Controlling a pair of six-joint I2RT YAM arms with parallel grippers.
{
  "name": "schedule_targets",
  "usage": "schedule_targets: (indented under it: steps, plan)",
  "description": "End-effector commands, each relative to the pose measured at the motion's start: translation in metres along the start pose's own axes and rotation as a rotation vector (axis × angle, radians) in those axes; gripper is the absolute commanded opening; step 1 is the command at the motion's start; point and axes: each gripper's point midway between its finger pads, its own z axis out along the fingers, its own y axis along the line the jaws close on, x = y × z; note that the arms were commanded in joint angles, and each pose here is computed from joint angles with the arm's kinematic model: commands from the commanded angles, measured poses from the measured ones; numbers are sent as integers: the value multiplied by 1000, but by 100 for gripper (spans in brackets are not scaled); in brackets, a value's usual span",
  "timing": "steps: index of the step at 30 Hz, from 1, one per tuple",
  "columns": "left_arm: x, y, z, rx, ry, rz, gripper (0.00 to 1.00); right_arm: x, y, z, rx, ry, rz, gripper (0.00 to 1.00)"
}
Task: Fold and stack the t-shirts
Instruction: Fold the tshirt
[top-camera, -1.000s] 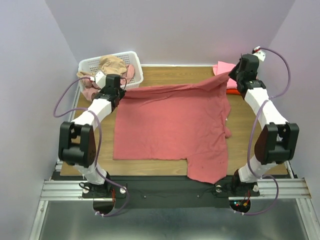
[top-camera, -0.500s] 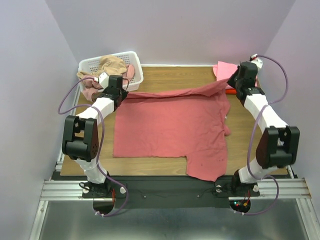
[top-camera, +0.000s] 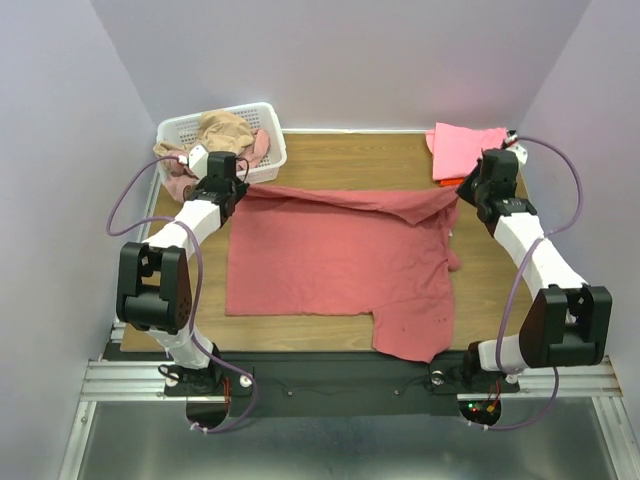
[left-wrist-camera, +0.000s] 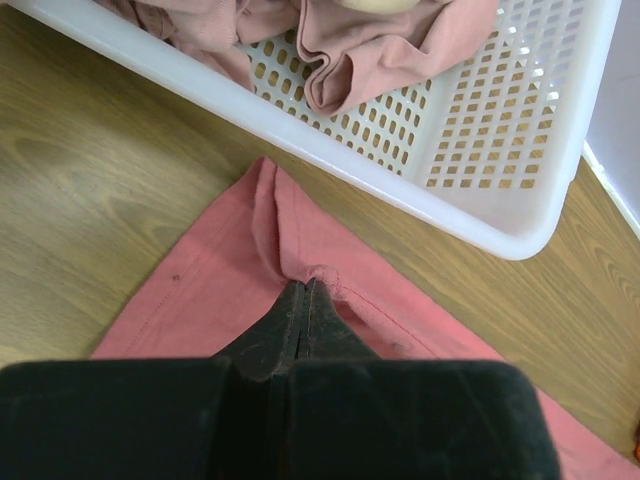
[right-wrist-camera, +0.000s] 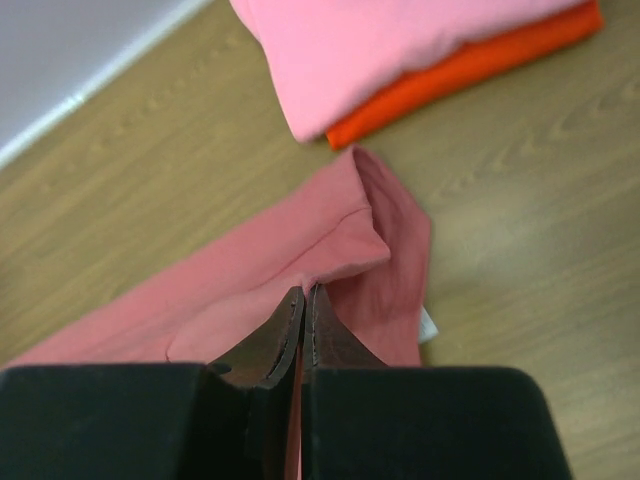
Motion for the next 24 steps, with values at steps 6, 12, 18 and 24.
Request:
schedule_targets:
  steps: [6, 12, 18, 24]
  plan:
    - [-4, 14, -2, -1, 6, 25, 0, 34, -23, -29, 29, 81, 36, 0]
    - [5, 21, -4, -3, 29, 36, 0, 72, -42, -40, 69, 190, 31, 1]
    - [32, 55, -7, -77, 72, 34, 0, 108, -58, -51, 85, 275, 38, 0]
    - [52, 83, -8, -169, 121, 43, 0, 144, -86, -54, 178, 354, 26, 0]
